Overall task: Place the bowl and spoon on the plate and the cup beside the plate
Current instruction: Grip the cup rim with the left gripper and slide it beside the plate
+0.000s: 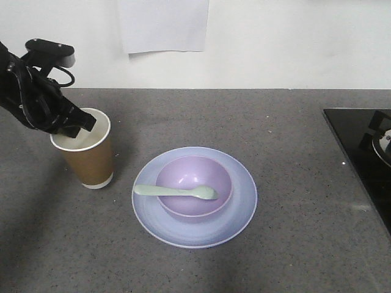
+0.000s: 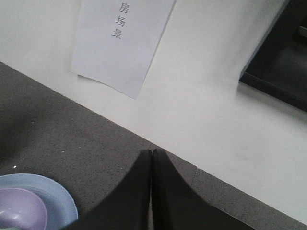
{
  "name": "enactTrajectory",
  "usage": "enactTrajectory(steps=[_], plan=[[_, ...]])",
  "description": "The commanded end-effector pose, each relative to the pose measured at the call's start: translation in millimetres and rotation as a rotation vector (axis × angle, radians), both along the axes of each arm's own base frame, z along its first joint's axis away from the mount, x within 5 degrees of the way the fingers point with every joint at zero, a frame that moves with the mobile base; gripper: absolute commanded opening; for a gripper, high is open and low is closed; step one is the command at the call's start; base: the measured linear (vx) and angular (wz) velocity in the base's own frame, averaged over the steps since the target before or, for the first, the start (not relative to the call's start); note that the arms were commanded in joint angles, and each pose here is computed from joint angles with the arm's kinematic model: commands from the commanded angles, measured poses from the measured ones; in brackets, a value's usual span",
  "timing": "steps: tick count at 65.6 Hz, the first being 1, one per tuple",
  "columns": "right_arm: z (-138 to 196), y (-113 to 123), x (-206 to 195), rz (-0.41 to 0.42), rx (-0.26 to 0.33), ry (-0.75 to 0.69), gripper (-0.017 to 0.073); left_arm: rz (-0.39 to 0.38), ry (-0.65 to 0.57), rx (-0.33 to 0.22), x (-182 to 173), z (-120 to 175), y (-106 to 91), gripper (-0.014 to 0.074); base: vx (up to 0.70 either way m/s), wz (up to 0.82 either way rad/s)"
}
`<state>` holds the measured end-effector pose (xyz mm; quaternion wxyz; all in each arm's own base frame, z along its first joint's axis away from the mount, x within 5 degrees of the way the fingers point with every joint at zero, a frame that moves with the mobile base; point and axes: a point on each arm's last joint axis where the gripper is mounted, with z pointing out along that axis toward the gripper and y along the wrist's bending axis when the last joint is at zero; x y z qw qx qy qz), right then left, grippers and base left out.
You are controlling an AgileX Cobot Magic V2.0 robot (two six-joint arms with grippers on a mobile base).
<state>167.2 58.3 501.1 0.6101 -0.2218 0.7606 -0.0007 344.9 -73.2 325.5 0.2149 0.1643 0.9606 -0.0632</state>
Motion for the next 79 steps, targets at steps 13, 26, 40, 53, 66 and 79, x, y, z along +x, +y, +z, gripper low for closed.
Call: enactTrajectory(steps=[13, 26, 40, 53, 66, 79], plan=[[13.6, -8.4, -9.9, -0.040, 0.016, -0.074, -0.0010, -0.064, -0.075, -0.040, 0.5, 10.6, -27.0, -0.0007, 0.00, 0.00], [10.4, -9.3, -10.4, -0.050, 0.010, -0.039, -0.0010, -0.089, -0.070, -0.049, 0.9, 6.3, -38.0, -0.0006, 0.00, 0.00], [10.1, -9.5, -10.4, -0.053, 0.015, -0.034, -0.0010, -0.095, -0.049, -0.042, 2.9, 0.2, -40.9, -0.0006, 0.00, 0.00], [10.0, -9.5, -10.4, -0.053, 0.015, -0.034, -0.0010, -0.093, 0.008, -0.032, 5.9, -11.3, -42.0, -0.0004, 0.00, 0.00], [9.9, -9.5, -10.4, -0.053, 0.014, -0.032, -0.0010, -0.101, 0.011, -0.026, 6.1, -11.5, -42.0, 0.0019, 0.00, 0.00], [9.5, -9.6, -10.5, -0.054, 0.013, -0.028, -0.0010, -0.101, 0.018, -0.023, 5.5, -11.8, -41.7, 0.0107, 0.00, 0.00]])
